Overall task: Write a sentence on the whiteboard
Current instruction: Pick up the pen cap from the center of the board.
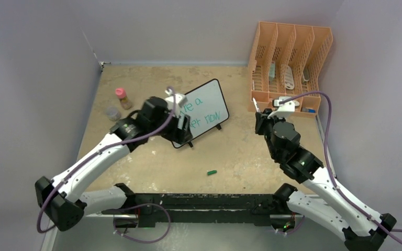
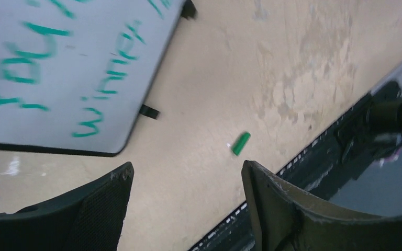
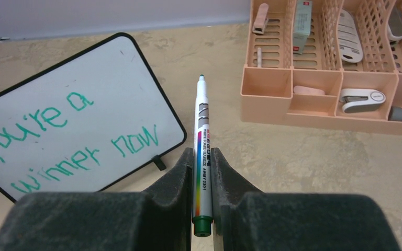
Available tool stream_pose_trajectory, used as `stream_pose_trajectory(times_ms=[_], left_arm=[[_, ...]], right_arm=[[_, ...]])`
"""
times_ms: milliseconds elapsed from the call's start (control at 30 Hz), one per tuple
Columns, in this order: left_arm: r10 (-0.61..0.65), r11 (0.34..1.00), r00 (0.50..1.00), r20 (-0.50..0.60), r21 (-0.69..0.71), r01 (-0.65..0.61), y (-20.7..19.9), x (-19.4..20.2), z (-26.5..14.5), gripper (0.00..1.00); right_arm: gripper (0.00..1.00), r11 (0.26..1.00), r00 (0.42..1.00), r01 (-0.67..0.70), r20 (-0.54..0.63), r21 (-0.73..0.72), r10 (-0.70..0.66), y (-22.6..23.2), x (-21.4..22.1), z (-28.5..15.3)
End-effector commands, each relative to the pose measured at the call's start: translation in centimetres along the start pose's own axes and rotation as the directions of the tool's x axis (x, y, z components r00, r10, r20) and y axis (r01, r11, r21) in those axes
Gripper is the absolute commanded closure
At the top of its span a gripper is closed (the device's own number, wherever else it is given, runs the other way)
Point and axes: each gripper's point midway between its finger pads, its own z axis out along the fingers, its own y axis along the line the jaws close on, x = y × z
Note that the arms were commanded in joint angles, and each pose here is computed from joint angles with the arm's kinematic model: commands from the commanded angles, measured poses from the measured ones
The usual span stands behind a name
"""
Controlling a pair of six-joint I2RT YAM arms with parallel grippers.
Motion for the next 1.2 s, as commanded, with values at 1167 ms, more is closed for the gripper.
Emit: stream_pose_trajectory(times_ms=[1167], left_arm=[[0.481,0.874,0.71,-0.514,0.214,-0.437,-10.7,17.3,14.2,0.56]], right_arm=[[1.0,0.99,0.995,-0.061,0.081,0.129,0.051,-3.3,-0.7,-1.2]])
